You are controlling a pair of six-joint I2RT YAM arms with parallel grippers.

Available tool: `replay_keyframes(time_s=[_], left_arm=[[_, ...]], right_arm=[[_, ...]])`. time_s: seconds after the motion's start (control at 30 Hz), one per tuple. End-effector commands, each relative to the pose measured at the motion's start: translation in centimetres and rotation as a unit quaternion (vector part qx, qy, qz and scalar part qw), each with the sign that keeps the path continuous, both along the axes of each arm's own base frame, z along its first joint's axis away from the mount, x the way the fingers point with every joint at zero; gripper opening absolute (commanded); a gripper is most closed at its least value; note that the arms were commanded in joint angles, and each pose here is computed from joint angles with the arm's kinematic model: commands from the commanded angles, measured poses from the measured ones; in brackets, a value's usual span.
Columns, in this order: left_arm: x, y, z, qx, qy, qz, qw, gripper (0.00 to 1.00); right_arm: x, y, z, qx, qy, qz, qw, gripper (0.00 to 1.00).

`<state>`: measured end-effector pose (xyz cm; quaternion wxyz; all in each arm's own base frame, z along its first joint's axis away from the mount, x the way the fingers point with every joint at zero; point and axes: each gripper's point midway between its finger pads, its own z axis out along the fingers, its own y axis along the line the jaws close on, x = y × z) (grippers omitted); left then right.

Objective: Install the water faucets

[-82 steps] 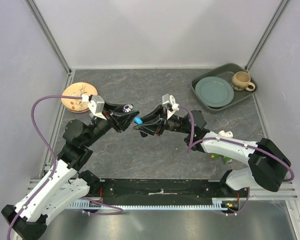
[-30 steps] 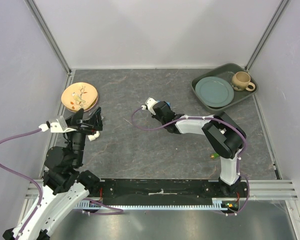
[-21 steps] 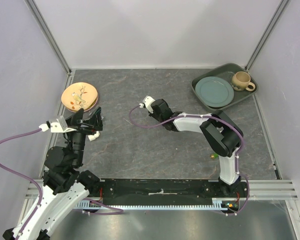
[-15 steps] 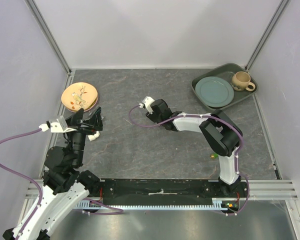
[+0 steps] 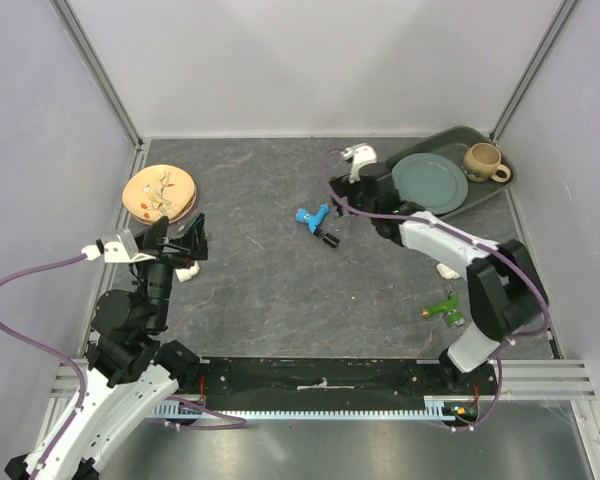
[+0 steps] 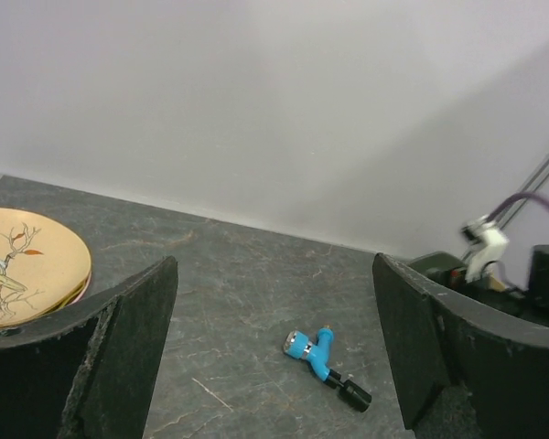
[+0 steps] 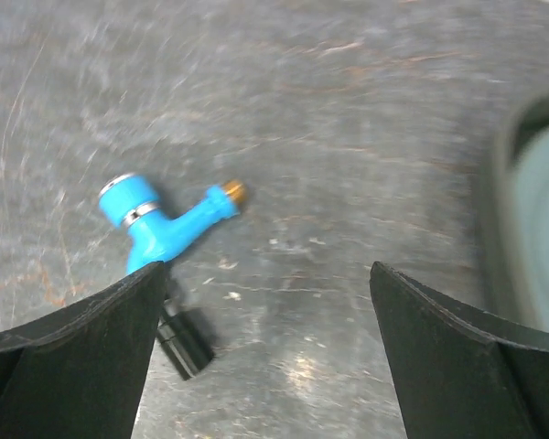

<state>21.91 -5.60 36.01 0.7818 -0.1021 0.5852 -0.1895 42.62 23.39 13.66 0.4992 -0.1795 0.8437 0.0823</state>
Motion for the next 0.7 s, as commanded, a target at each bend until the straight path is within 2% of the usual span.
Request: replay_keyframes(time_s=[0.0, 0.07, 0.1, 0.17, 0.2, 0.27, 0.3, 0.33, 0.37, 0.43, 0.6, 0.67], left_arm=[[0.9, 0.6, -0.2, 0.026, 0.017, 0.03, 0.999, 0.94], [1.3, 0.7, -0.4, 0.029, 0.027, 0.038, 0.998, 0.96], [1.5, 0.8, -1.1, 0.04, 0.046, 0.043, 0.997, 0.97], [2.4, 0.4, -1.9, 0.051, 0.069, 0.045, 0.995, 0.99], [2.6, 0.4, -1.8, 0.055, 0.078, 0.047, 0.994, 0.99], [3.8, -0.8, -4.1, 0.082, 0.13, 0.03, 0.988, 1.0], [4.1, -0.7, -3.8, 0.082, 0.14, 0.03, 0.986, 1.0], [4.7, -1.5, -5.4, 0.094, 0.175, 0.014, 0.98, 1.0], [4.9, -1.6, -5.6, 0.093, 0.183, 0.011, 0.979, 1.0], [5.0, -1.4, -5.3, 0.089, 0.186, 0.012, 0.978, 0.99], [3.5, 0.4, -3.4, 0.092, 0.141, 0.037, 0.985, 0.99], [2.6, 1.2, -2.9, 0.087, 0.124, 0.044, 0.988, 0.99]], right_arm=[[-0.3, -3.7, 5.5, 0.092, -0.039, -0.077, 0.992, 0.98], [-0.8, -7.2, 5.6, 0.097, -0.048, -0.149, 0.983, 0.98], [-1.4, -8.4, 7.4, 0.105, -0.071, -0.163, 0.978, 0.98], [-2.5, -11.7, 7.4, 0.094, -0.078, -0.214, 0.969, 0.98], [-3.4, -13.1, 9.2, 0.102, -0.099, -0.234, 0.962, 0.98], [-5.1, -16.3, 9.5, 0.074, -0.107, -0.291, 0.948, 0.98], [-6.4, -17.4, 11.4, 0.082, -0.127, -0.305, 0.94, 0.98], [-7.3, -18.2, 12.0, 0.078, -0.134, -0.318, 0.935, 0.98], [-8.4, -19.5, 12.2, 0.066, -0.136, -0.339, 0.929, 0.98], [-10.8, -21.2, 14.7, 0.081, -0.168, -0.355, 0.916, 0.98], [-17.4, -25.7, 19.4, 0.118, -0.241, -0.397, 0.877, 0.98], [-19.2, -26.7, 20.4, 0.119, -0.261, -0.395, 0.873, 0.98]])
